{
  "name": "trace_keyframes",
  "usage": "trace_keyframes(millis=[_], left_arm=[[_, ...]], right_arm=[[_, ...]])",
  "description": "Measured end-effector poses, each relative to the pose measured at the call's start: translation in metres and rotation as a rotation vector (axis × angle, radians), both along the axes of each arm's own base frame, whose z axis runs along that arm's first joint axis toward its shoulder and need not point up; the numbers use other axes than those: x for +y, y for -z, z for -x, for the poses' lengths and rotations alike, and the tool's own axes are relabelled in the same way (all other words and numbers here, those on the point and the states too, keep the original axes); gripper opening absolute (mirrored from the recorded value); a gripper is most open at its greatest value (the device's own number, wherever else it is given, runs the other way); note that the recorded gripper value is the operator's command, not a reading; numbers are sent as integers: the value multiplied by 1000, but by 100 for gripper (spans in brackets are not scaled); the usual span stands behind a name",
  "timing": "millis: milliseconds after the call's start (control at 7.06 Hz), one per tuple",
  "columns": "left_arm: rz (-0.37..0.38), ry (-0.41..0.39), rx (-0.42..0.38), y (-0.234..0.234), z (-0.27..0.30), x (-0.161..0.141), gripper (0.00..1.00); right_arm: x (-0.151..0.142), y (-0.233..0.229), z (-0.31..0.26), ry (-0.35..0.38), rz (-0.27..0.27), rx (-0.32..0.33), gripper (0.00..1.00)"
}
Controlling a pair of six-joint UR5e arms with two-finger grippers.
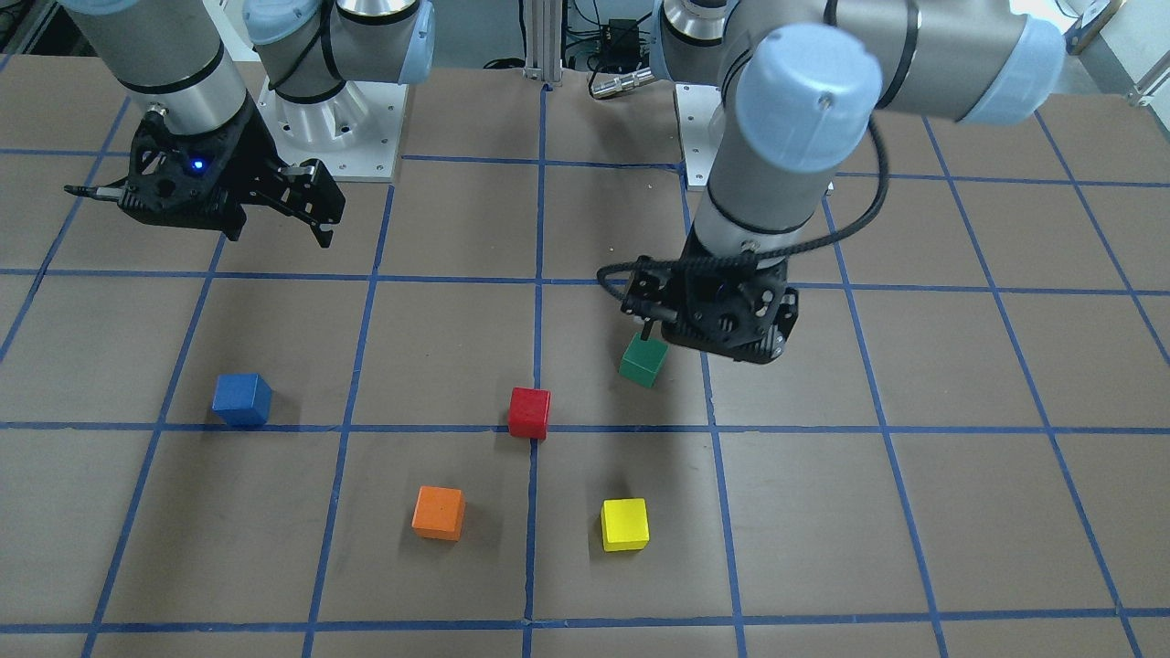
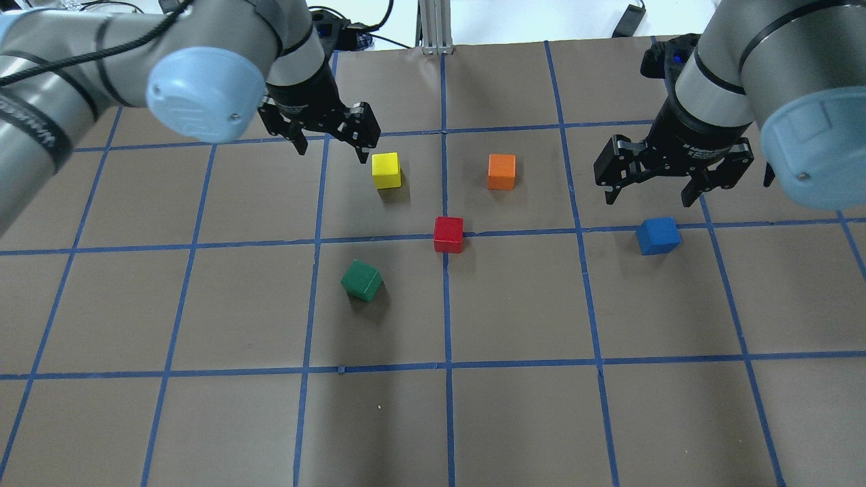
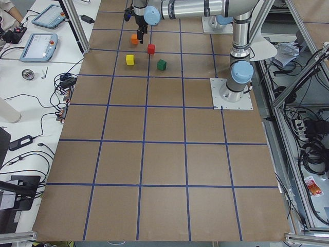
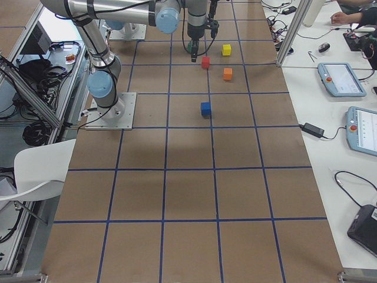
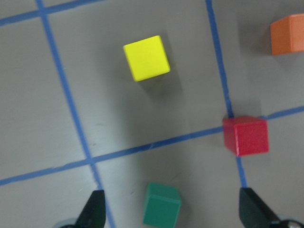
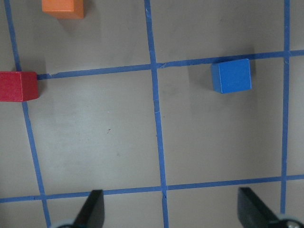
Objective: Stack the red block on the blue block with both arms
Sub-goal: 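Raise the left gripper away while the right gripper moves over the red cube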
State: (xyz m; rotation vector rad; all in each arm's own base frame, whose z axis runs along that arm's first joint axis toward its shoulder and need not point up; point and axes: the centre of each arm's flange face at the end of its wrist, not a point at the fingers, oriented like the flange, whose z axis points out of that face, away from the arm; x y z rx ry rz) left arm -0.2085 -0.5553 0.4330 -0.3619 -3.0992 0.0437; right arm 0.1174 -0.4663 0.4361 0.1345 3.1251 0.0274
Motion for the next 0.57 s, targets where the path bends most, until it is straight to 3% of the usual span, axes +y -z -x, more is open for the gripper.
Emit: trace_keyframes(millis=[283,567], left_arm=[[29,-17,-26,-49,-31,33,100],[42,-56,-25,-59,-46,50,100]], right_arm=[[-22,24,-21,16,26,5,100],[-45,62,-78,25,73,5,100]])
